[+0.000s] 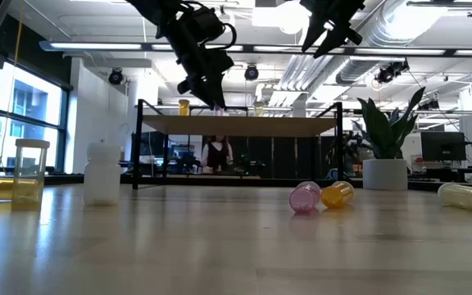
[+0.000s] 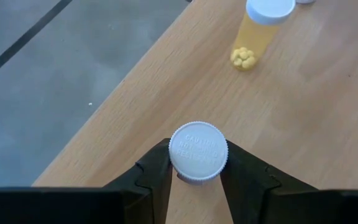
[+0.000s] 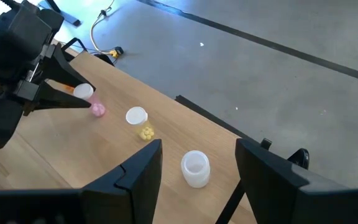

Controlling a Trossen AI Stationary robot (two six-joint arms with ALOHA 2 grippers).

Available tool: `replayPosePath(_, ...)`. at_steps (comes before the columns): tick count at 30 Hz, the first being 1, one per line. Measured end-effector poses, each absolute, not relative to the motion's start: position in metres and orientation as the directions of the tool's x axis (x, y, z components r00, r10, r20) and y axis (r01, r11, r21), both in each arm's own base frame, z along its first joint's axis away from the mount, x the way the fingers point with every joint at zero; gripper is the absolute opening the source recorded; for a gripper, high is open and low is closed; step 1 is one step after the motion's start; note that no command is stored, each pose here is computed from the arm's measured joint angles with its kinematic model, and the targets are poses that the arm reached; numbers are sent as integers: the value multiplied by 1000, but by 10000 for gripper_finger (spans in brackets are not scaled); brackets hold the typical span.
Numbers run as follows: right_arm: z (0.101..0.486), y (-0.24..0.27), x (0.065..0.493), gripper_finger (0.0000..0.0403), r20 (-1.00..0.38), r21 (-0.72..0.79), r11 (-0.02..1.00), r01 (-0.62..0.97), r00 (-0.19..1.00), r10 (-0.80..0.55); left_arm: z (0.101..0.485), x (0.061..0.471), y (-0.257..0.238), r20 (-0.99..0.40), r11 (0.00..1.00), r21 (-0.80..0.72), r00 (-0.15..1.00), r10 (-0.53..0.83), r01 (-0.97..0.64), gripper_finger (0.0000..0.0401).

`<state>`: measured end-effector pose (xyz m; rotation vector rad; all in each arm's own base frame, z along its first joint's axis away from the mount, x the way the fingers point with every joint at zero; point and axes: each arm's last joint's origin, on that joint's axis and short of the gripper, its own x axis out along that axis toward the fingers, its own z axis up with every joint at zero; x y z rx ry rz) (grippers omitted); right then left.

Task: Pick and place medicine bottles onto shelf by color
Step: Put the left pink pill bottle on the shelf, then put the right white pill bottle on the shelf aligned with the other white pill bottle

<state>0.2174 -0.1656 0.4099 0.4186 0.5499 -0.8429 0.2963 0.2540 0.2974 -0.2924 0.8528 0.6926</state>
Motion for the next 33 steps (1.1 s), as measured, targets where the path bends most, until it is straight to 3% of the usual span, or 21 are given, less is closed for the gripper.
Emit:
replayPosePath(23, 410, -166, 217, 194, -607, 131, 599, 790, 542, -582, 303, 298, 256, -738, 745, 30, 488, 466, -666, 173)
replayPosePath(33, 410, -161, 221, 194, -613, 174, 640, 749, 591, -525, 342, 291, 253, -750, 748, 42, 474, 461, -662, 173)
